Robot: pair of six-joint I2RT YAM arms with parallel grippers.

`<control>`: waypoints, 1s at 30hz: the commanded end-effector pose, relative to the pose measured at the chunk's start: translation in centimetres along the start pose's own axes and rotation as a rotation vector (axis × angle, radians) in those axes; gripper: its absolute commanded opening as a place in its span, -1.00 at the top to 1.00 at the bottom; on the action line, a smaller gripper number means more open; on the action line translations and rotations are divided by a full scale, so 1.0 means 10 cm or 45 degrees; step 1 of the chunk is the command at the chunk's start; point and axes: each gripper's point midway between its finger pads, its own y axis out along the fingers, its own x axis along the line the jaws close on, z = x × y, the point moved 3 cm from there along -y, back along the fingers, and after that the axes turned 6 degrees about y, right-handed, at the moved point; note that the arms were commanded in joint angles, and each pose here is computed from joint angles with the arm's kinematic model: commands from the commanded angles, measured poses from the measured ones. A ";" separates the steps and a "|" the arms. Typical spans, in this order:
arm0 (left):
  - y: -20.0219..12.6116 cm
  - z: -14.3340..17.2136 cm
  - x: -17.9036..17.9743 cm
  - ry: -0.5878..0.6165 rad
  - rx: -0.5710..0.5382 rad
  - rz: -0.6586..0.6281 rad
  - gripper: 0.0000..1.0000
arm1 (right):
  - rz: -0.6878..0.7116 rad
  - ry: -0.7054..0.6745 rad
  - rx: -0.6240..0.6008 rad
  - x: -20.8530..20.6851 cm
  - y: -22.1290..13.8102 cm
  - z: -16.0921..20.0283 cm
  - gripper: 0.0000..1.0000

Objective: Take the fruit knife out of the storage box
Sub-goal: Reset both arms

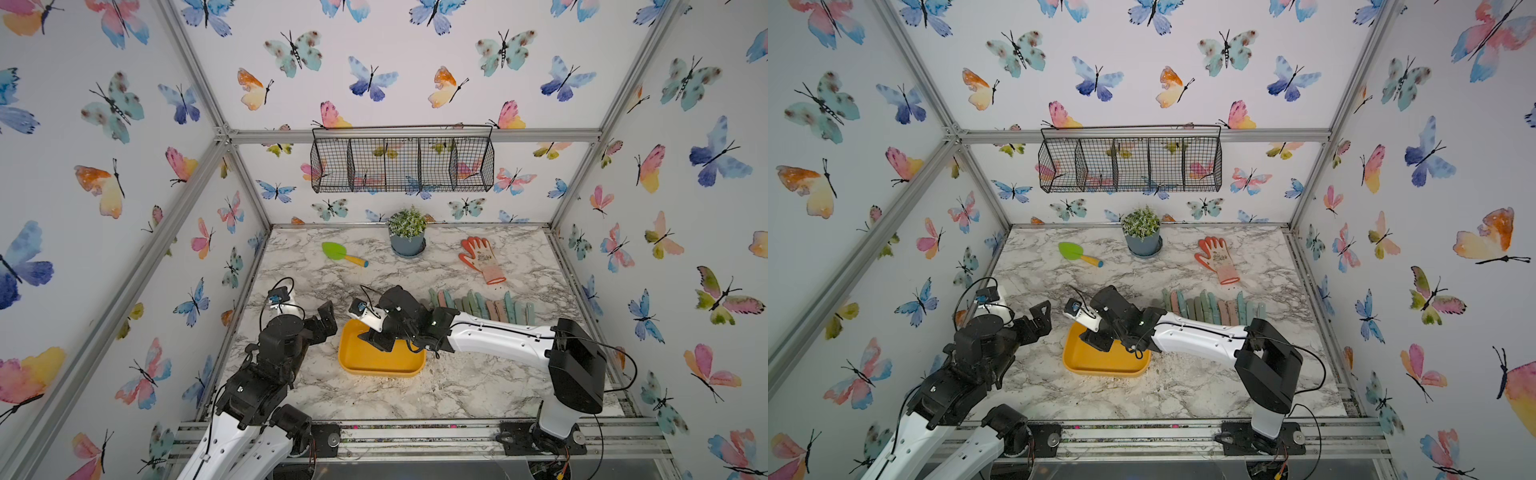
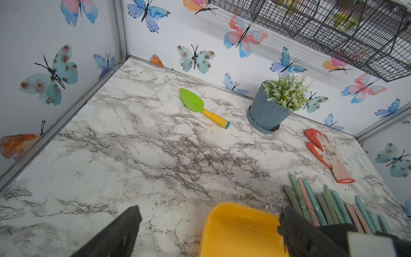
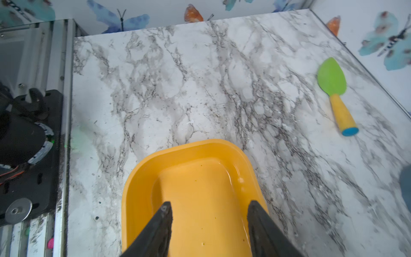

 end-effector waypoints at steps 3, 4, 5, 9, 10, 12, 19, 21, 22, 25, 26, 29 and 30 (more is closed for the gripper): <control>-0.01 0.00 0.05 0.002 -0.020 -0.024 -0.97 | 0.230 0.257 -0.215 -0.51 -0.49 -0.04 -0.19; -0.01 0.00 0.05 0.000 -0.026 -0.023 -0.97 | 0.247 0.289 -0.235 -0.58 -0.57 0.00 -0.20; 0.00 0.00 0.04 0.003 -0.026 -0.019 -0.97 | 0.268 0.311 -0.250 -0.65 -0.64 0.02 -0.21; 0.10 0.01 0.01 0.015 -0.028 -0.029 -0.97 | 0.403 0.379 -0.248 -0.94 -0.87 0.26 -0.27; 0.14 -0.01 0.02 0.016 -0.035 -0.057 -0.97 | 0.446 0.397 -0.246 -1.04 -0.92 0.34 -0.30; 0.24 -0.06 0.01 0.010 -0.053 -0.096 -0.97 | 0.514 0.437 -0.272 -1.21 -1.02 0.46 -0.33; 0.68 -0.05 0.01 0.070 -0.055 -0.268 -0.97 | 0.762 0.505 -0.513 -1.53 -1.34 0.84 -0.45; 0.76 -0.07 0.05 0.086 -0.070 -0.333 -0.97 | 0.837 0.536 -0.507 -1.61 -1.36 0.94 -0.51; 0.81 -0.07 0.07 0.083 -0.079 -0.357 -0.97 | 0.870 0.544 -0.484 -1.65 -1.36 0.97 -0.53; 0.96 -0.04 0.10 0.052 -0.099 -0.377 -0.97 | 0.994 0.562 -0.436 -1.77 -1.41 1.02 -0.71; 1.00 -0.02 0.11 0.048 -0.102 -0.376 -0.97 | 1.024 0.566 -0.432 -1.80 -1.44 1.02 -0.78; 1.14 0.06 0.18 0.045 -0.068 -0.386 -0.97 | 1.108 0.556 -0.449 -1.89 -1.52 1.04 -1.00; 1.18 0.08 0.21 0.048 -0.052 -0.393 -0.97 | 1.164 0.582 -0.451 -1.94 -1.57 1.07 -0.90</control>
